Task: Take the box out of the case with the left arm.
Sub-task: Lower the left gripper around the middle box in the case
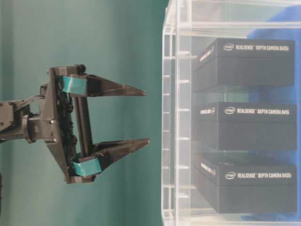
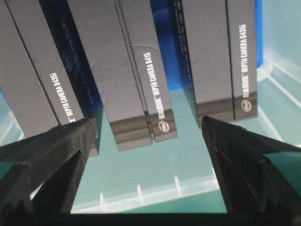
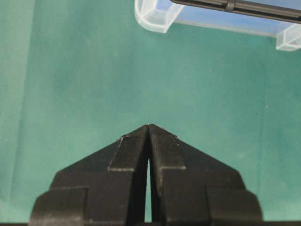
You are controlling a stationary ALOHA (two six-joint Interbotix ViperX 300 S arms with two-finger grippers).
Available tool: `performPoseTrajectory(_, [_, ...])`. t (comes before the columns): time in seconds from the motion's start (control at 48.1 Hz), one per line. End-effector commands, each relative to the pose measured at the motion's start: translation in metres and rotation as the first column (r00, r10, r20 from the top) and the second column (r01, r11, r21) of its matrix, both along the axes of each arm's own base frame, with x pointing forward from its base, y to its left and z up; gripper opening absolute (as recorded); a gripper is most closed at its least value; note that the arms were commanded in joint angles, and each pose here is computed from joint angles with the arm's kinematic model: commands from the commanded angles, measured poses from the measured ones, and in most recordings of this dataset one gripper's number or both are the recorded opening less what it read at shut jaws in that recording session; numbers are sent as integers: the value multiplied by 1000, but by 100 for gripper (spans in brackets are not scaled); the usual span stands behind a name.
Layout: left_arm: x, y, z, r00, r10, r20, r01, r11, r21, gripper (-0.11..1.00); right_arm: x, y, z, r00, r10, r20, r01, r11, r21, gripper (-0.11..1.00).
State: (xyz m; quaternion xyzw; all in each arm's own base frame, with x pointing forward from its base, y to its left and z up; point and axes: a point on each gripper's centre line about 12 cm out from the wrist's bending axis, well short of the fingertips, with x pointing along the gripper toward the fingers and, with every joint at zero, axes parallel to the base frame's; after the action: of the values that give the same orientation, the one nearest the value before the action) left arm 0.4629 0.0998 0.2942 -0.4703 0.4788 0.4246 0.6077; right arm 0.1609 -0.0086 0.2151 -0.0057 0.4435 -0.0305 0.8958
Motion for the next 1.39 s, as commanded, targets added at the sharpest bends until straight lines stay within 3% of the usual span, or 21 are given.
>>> performPoseTrajectory(0.0, [1, 0, 6, 999, -1, 39, 1, 1000, 9, 97, 4, 0, 9, 1000, -2, 25, 2, 1000, -1, 0])
performPoseTrajectory(1.371, [-8, 5, -77, 999, 35, 20, -35, 999, 3, 97, 4, -1, 9, 1000, 0, 21, 0, 1000, -4, 0])
